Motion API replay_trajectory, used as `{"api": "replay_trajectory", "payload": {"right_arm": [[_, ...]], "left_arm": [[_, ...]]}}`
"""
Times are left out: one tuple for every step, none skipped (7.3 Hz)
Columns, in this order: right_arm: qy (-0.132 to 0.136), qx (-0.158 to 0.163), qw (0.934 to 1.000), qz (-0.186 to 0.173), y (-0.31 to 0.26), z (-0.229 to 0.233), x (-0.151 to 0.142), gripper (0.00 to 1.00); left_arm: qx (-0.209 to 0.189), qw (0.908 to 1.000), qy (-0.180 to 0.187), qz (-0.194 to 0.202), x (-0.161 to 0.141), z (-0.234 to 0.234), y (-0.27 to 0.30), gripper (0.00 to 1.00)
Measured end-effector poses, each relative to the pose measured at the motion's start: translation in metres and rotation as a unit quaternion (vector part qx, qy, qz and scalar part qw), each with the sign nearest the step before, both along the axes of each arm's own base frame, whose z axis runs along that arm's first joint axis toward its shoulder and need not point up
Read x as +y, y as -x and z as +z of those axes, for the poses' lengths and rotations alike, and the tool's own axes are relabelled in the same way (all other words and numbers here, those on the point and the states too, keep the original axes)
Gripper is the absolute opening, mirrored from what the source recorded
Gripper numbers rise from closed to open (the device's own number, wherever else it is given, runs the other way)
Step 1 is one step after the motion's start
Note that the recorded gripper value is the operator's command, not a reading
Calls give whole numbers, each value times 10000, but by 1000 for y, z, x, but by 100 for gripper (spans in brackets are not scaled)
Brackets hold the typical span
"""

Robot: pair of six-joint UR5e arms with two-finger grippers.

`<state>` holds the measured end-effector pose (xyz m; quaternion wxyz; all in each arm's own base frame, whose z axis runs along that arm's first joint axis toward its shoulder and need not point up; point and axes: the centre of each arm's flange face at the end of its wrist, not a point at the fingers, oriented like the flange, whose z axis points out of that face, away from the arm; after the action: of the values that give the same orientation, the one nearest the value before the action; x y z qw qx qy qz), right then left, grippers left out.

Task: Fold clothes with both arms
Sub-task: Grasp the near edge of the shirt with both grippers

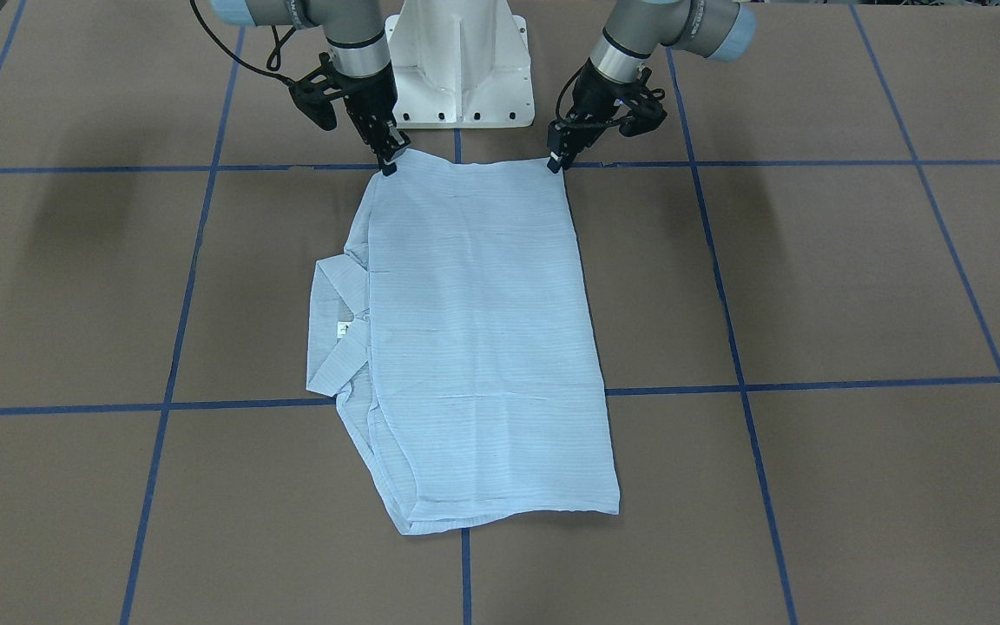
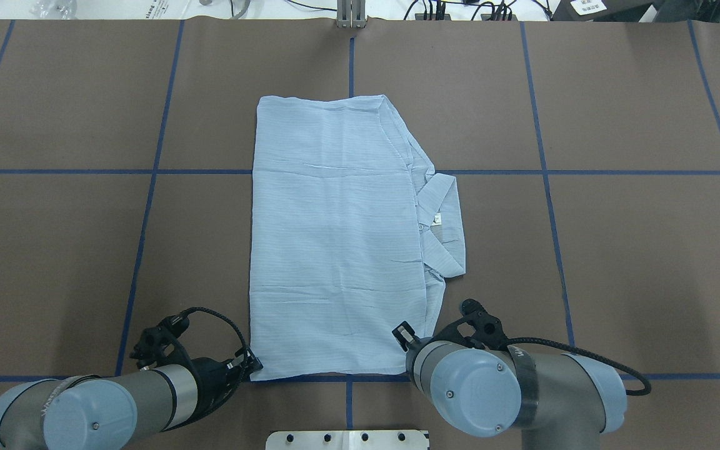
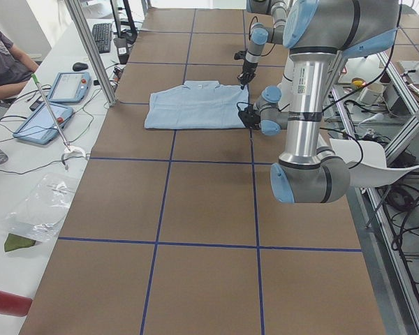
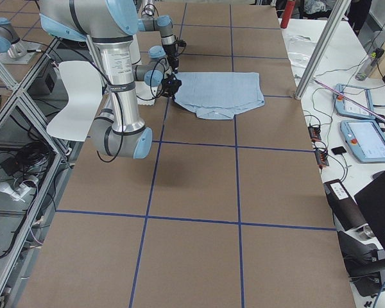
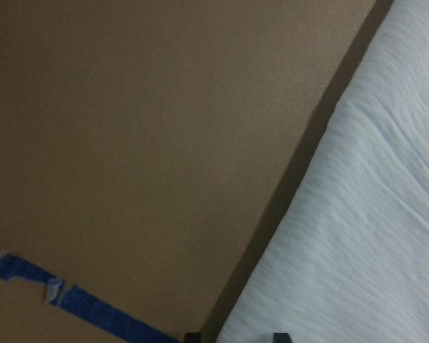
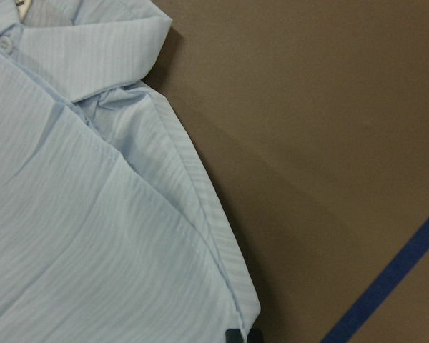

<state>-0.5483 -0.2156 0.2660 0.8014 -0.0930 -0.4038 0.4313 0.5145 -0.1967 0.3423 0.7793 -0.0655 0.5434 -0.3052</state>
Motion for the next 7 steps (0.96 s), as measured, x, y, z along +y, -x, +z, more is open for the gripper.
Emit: {"api": "replay_trajectory", "payload": {"right_arm": [[0, -3, 10000, 0, 0, 0, 0, 0], [-1, -5, 10000, 0, 0, -1, 0, 0], [-1, -8, 10000, -3, 0, -1, 0, 0], [-2, -13, 10000, -6, 0, -1, 1, 0], [-2, -18, 10000, -6, 0, -2, 1, 0], [-3, -22, 10000, -7, 0, -2, 1, 0], [-3, -25, 10000, -7, 0, -3, 1, 0]], "left_arm": [[13, 10000, 14, -25, 0, -1, 0, 31], [15, 10000, 21, -34, 0, -1, -1, 32], [19, 10000, 24, -38, 0, -1, -1, 37], [22, 10000, 24, -37, 0, -2, -1, 37], [21, 10000, 25, -26, 1, -2, -1, 37], [19, 10000, 25, -13, 3, -1, -2, 36], [19, 10000, 25, -6, 3, -1, -2, 32]]}}
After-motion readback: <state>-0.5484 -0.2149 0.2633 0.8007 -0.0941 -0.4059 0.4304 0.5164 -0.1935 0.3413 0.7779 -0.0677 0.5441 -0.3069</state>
